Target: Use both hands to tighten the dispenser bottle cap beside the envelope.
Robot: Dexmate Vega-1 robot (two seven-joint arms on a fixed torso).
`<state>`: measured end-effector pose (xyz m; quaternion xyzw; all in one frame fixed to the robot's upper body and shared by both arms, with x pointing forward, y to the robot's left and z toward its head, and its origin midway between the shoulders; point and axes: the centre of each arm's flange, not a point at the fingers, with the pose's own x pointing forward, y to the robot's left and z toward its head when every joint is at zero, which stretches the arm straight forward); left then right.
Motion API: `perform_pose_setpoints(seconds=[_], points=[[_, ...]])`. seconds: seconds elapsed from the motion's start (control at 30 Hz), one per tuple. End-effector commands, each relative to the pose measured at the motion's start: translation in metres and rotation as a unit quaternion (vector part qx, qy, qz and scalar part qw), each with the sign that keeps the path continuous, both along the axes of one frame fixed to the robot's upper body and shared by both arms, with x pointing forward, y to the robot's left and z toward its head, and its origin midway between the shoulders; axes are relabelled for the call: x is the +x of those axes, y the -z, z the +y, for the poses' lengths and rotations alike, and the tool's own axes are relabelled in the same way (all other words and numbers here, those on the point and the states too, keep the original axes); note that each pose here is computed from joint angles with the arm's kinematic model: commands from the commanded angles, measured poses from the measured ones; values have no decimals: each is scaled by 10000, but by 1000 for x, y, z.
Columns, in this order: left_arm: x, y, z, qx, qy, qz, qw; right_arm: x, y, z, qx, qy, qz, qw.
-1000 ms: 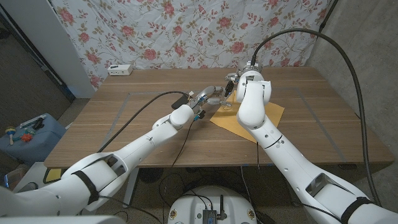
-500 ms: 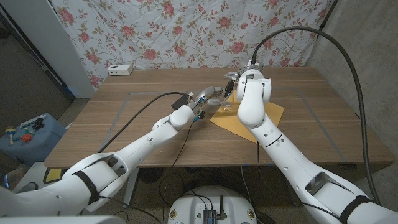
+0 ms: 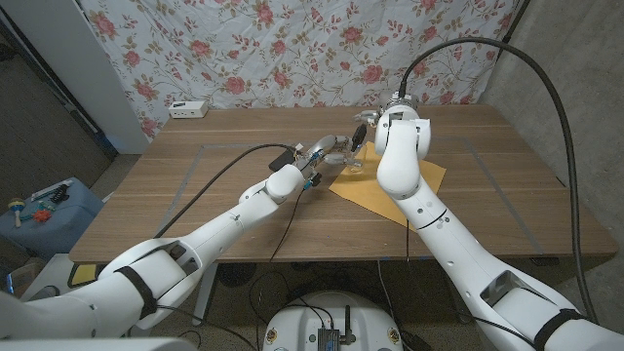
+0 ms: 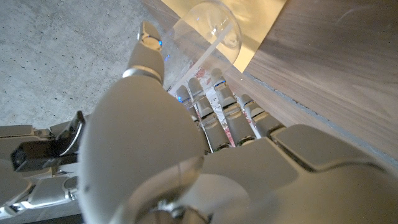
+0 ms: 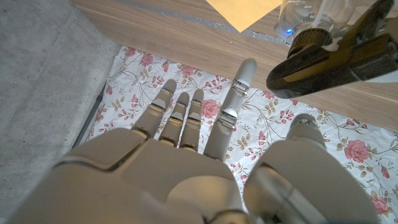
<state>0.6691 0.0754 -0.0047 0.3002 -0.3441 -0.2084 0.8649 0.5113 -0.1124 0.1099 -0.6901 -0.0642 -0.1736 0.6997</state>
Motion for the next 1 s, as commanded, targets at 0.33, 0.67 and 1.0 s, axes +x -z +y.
perform_pose_setpoints(seconds=[0.33, 0.67, 1.0], points=[[2, -6, 1, -41, 22, -25, 10000, -31, -18, -39, 422, -501, -97, 9978], [4, -8, 0, -25, 30, -16, 10000, -30, -22, -51, 466, -732, 158, 9961], [5, -10, -3, -5, 48, -5, 10000, -30, -21, -56, 352, -803, 304, 9957]])
